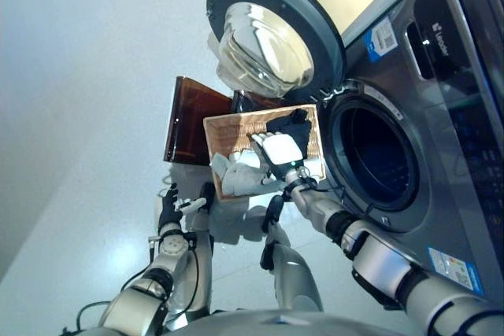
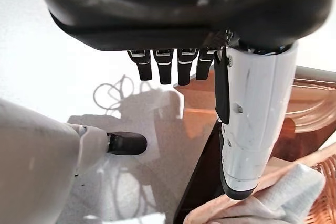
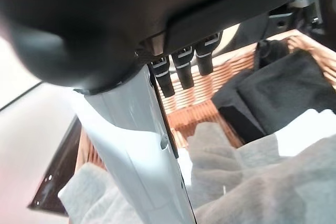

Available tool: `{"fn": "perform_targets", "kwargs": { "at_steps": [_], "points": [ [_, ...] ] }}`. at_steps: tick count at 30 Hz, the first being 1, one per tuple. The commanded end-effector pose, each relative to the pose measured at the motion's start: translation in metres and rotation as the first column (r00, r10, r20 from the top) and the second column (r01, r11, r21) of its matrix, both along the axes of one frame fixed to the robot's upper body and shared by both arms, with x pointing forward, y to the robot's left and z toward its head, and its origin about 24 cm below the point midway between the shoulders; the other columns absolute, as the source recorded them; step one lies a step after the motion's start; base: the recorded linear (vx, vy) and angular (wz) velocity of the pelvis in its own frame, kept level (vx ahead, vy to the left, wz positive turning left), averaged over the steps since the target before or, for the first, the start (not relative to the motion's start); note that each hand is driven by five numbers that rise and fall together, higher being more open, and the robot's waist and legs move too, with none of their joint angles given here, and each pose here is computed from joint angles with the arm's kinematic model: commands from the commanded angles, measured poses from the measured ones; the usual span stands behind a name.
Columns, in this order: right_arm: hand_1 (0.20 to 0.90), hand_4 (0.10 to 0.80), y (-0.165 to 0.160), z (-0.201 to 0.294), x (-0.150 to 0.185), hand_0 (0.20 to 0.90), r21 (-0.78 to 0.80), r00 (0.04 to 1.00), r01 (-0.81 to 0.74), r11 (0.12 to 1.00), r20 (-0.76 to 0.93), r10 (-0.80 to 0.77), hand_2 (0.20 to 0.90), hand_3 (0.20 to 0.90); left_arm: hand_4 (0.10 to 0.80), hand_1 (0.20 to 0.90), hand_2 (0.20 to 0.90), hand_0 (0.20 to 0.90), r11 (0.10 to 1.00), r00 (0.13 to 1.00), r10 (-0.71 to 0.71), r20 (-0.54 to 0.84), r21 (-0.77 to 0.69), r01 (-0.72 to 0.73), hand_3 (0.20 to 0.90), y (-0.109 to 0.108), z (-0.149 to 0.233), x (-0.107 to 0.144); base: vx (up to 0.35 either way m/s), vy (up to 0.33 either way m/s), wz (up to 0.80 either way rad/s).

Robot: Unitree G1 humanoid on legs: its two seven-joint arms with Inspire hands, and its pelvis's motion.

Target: Pick up the clothes and place them into the washing machine

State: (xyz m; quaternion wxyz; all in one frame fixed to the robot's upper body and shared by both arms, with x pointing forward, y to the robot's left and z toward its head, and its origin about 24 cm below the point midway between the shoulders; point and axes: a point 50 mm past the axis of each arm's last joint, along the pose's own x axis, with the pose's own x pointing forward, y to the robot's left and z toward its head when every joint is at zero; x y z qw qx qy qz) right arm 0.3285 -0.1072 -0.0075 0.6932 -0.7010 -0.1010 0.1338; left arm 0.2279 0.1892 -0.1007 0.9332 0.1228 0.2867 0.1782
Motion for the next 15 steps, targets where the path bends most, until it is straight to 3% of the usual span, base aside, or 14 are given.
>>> {"fn": "perform_targets", "kwargs": {
  "at_steps": [1,15],
  "points": [
    [0.9,0.8,0.01,0.033,0.021,0.9,-0.028,0.99,-0.05,0.998,0.131,0.053,0.9,0.9,0.8,0.9,0.9,0.9,1.0,0.996,0.0,0.087,0.001,0.0,0.9,-0.003,0.014,0.018,-0.031,-0.013,0.06],
    [0.9,0.8,-0.002,0.053,0.043,0.9,-0.227,0.99,0.002,0.974,0.137,0.03,0.9,0.9,0.8,0.9,0.9,0.9,0.999,0.987,0.003,0.162,-0.051,0.005,0.9,-0.005,0.027,0.033,-0.023,-0.019,0.13]
  ]
}}
